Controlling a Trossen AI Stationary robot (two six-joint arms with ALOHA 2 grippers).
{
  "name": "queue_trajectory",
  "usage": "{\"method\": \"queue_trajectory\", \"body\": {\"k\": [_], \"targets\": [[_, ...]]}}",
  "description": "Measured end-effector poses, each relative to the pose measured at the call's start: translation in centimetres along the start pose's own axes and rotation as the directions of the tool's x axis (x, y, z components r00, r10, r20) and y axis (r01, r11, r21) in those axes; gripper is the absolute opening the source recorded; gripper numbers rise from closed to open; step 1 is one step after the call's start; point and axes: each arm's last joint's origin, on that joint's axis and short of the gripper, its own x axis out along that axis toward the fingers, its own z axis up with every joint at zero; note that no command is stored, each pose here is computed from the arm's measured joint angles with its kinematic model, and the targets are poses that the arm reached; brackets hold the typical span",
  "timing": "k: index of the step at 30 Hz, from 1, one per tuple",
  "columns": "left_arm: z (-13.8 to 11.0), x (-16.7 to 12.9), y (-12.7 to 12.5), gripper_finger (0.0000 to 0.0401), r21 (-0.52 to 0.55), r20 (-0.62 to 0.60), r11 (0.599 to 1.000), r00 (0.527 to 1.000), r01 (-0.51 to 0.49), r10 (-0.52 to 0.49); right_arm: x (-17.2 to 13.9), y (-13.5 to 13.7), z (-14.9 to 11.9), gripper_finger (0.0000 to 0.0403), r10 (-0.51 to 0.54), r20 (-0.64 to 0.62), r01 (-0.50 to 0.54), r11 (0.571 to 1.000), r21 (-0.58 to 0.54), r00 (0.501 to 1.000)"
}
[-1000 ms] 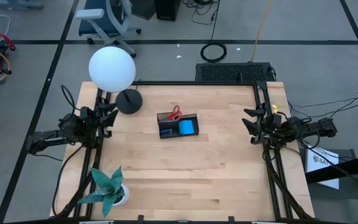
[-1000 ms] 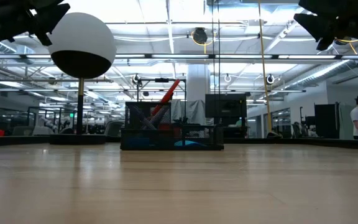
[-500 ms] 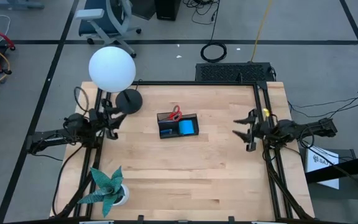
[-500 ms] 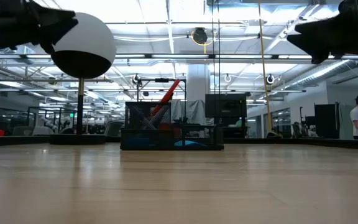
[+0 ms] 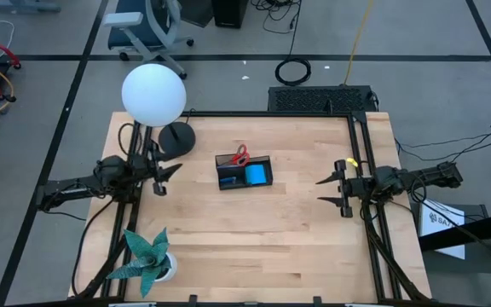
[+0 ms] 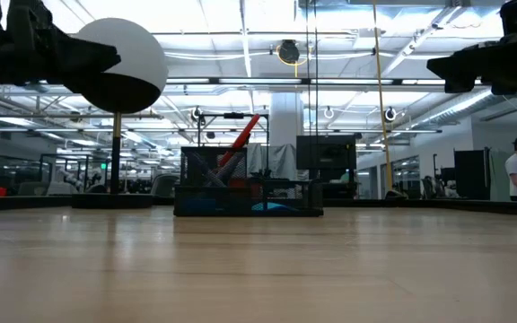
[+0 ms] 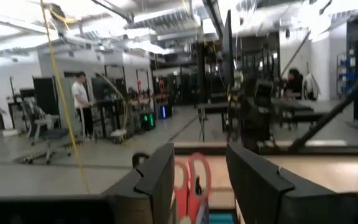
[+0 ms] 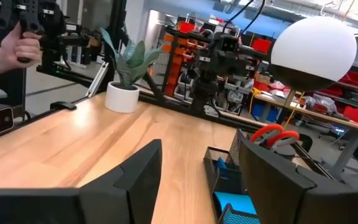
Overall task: Pick and place office supplies into organizer
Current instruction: Return to Home Position
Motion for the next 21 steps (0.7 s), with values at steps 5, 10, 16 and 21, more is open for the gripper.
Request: {"method": "queue_trajectory", "body": {"k": [5, 10, 16, 21], "targets": [[-0.7, 0.0, -0.1, 0.0152, -0.004, -0.070, 1.000, 0.997, 0.008, -0.008, 0.0, 0.0, 0.0, 0.0206, 0.001, -0.004, -0.001, 1.000, -0.013, 1.000], [-1.4, -0.1, -0.2, 0.0152, -0.005, -0.150, 1.000, 0.989, 0.018, -0.019, 0.0, 0.0, -0.1, 0.0202, 0.004, -0.014, -0.004, 1.000, -0.026, 1.000], [-2.0, -0.2, -0.2, 0.0152, 0.024, -0.207, 0.999, 0.978, 0.032, -0.026, 0.0, 0.0, -0.2, 0.0201, 0.005, -0.018, -0.006, 0.999, -0.040, 1.000], [-2.4, 0.0, -0.3, 0.0152, 0.031, -0.253, 0.999, 0.967, 0.042, -0.033, 0.0, 0.1, -0.2, 0.0201, 0.007, -0.017, -0.008, 0.999, -0.050, 1.000]]}}
